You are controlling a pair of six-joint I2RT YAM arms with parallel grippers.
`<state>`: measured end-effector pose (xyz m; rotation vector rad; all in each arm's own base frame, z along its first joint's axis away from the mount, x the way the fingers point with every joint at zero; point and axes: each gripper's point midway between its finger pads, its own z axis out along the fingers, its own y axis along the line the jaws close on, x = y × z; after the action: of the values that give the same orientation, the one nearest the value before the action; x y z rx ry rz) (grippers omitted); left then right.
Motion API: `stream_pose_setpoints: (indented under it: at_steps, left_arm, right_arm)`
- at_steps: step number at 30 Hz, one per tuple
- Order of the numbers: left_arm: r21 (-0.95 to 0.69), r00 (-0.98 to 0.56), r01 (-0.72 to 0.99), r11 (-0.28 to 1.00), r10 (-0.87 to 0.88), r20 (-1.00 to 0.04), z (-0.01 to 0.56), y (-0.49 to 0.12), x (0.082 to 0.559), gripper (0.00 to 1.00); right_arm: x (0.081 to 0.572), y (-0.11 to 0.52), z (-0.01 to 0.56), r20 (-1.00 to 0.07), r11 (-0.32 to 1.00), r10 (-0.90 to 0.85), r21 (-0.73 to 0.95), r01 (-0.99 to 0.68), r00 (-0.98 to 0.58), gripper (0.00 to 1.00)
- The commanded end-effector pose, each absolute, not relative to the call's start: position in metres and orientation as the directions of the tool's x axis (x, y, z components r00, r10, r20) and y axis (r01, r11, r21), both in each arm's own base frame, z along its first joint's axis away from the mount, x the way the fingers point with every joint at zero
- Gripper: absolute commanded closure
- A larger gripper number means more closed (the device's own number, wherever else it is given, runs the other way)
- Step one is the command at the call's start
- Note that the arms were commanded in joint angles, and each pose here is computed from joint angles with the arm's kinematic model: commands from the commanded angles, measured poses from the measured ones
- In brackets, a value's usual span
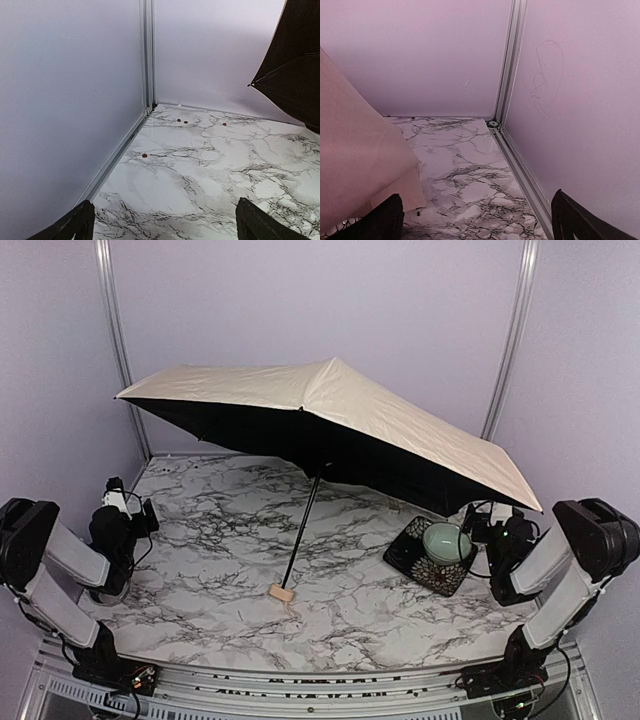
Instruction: Put away the umbrella
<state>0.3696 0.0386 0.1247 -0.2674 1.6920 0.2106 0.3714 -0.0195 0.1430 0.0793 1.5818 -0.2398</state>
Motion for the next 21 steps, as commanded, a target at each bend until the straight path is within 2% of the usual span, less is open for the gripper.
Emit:
stream_pose_setpoints:
  at_steps: [1,6,10,15,18,21]
  left_arm:
    - [-0.023,-0.104,-0.297,0.955,-0.056,-0.993,0.129,0.039,0.37,0.01]
    - [-0.023,-0.106,-0.287,0.958,-0.055,-0.993,0.129,0.038,0.371,0.01]
    - [0.031,-0.099,-0.089,0.995,0.023,-0.995,0.14,0.005,0.372,0.01]
    - [0.06,-0.04,-0.14,0.988,0.055,-0.998,0.183,-0.007,0.361,0.01]
    - [0.057,0.046,-0.005,0.998,0.057,-0.997,0.212,-0.058,0.355,0.05]
    - [0.09,0.055,0.118,0.989,0.084,-0.995,0.222,-0.116,0.344,0.1]
  right_arm:
    - [0.373,-0.022,0.15,-0.996,0.974,-0.088,-0.087,0.208,-0.004,0.0]
    - [0.374,-0.022,0.151,-0.996,0.974,-0.087,-0.086,0.208,-0.003,0.0]
    - [0.374,-0.022,0.15,-0.996,0.975,-0.087,-0.086,0.206,-0.006,0.0]
    - [0.363,-0.016,0.168,-0.993,0.976,-0.11,-0.098,0.192,0.051,0.0]
    - [0.355,-0.022,0.181,-0.995,0.969,-0.092,-0.079,0.233,0.047,0.0]
    - [0.355,-0.014,0.19,-1.0,0.983,-0.029,-0.027,0.181,0.006,0.0]
